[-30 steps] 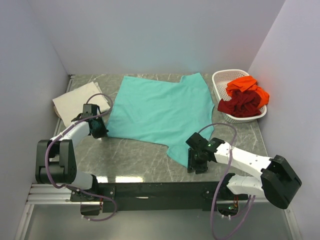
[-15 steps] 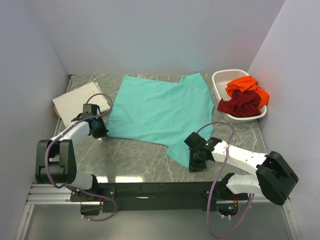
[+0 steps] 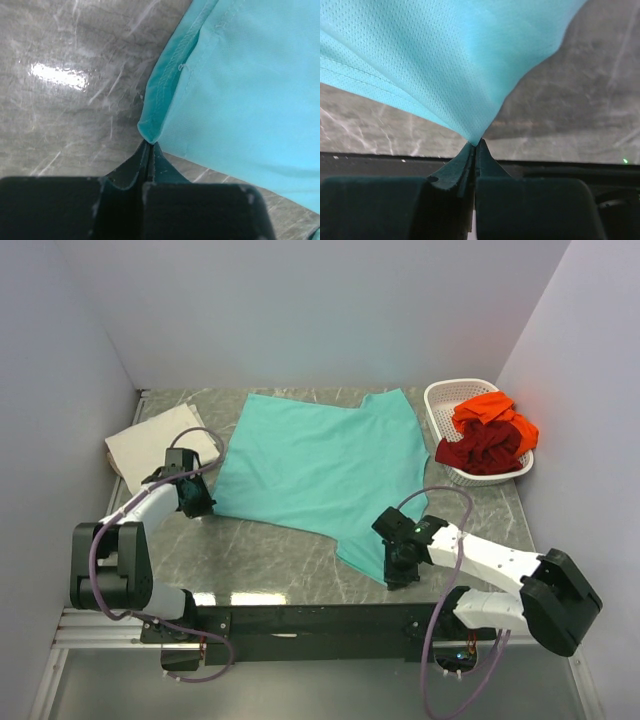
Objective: Fold and stack the t-shirts
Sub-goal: Fold the tshirt
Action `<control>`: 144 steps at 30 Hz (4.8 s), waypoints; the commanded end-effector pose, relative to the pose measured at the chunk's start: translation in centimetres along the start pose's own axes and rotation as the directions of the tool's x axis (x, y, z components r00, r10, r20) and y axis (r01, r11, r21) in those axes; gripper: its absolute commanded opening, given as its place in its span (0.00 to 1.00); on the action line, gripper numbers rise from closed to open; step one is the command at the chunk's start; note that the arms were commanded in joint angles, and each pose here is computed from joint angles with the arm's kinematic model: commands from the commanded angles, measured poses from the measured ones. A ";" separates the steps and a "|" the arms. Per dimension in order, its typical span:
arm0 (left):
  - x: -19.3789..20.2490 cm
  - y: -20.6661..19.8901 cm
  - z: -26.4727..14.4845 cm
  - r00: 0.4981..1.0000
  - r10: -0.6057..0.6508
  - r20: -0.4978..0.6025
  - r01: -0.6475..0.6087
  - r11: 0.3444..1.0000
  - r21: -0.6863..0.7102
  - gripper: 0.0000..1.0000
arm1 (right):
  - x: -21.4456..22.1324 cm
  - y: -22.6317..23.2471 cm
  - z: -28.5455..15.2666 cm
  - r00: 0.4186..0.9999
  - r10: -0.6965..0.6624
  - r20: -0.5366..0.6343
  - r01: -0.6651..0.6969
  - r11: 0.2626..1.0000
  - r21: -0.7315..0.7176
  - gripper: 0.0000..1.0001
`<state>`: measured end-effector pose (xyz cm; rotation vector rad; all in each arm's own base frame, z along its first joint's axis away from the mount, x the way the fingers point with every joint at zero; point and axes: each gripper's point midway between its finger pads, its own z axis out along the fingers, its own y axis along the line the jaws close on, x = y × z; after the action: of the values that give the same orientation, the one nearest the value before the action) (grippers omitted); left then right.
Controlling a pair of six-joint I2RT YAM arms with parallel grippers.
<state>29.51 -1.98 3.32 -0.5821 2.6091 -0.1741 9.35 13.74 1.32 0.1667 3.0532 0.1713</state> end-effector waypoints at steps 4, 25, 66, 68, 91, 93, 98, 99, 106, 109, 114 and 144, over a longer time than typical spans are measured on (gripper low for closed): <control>-0.7 -0.4 -1.9 0.998 -0.033 0.045 0.033 0.999 0.011 0.00 | 1.5 -1.5 -2.3 0.999 -0.031 -0.035 0.032 0.999 0.032 0.00; -3.0 -3.9 -4.1 0.997 -0.038 0.069 0.026 0.987 0.159 0.00 | -3.3 0.7 -7.5 0.993 -0.051 0.104 0.046 0.998 0.049 0.00; -12.8 -11.2 1.5 0.976 0.218 0.019 -0.218 0.957 0.192 0.00 | -28.7 -3.2 -10.1 0.930 0.016 0.367 -0.095 0.976 0.198 0.00; -13.5 -11.6 1.4 0.975 0.218 0.031 -0.220 0.955 0.199 0.00 | -29.2 -3.4 -10.1 0.929 0.018 0.369 -0.098 0.975 0.199 0.00; -15.1 -16.6 -0.5 0.962 0.250 0.111 -0.272 0.920 0.281 0.71 | -35.1 0.2 -10.9 0.920 0.050 0.389 -0.069 0.997 0.036 0.58; -14.4 -17.1 -0.8 0.961 0.254 0.114 -0.276 0.915 0.294 0.72 | -34.6 0.6 -11.6 0.912 0.054 0.406 -0.059 0.998 -0.001 0.58; -11.0 -15.8 1.0 0.970 0.239 0.044 -0.241 0.925 0.293 0.72 | -30.3 -0.3 -8.9 0.940 0.068 0.334 -0.067 0.998 -0.015 0.58; -10.7 -15.6 1.2 0.971 0.235 0.040 -0.236 0.926 0.294 0.72 | -29.5 -0.2 -9.1 0.939 0.071 0.336 -0.062 0.997 -0.038 0.58; -7.8 -13.8 3.3 0.971 0.238 -0.001 -0.229 0.934 0.274 0.73 | -23.9 -2.4 -5.9 0.961 0.107 0.254 -0.104 0.994 -0.028 0.58; -7.2 -13.3 4.0 0.971 0.241 -0.010 -0.230 0.937 0.263 0.73 | -22.7 -3.2 -5.4 0.962 0.127 0.242 -0.124 0.992 -0.026 0.58; -6.3 -12.0 4.9 0.969 0.246 -0.019 -0.236 0.945 0.225 0.74 | -21.4 -4.0 -3.7 0.968 0.149 0.204 -0.147 0.989 -0.029 0.58; -2.1 -9.2 0.1 0.976 0.216 -0.012 -0.211 0.964 0.159 0.78 | -17.2 -7.4 -0.6 0.976 0.209 0.058 -0.211 0.977 0.023 0.57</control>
<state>34.48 -8.83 3.36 -0.2507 2.6806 -0.3156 25.78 5.44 1.56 0.5037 2.9876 0.1894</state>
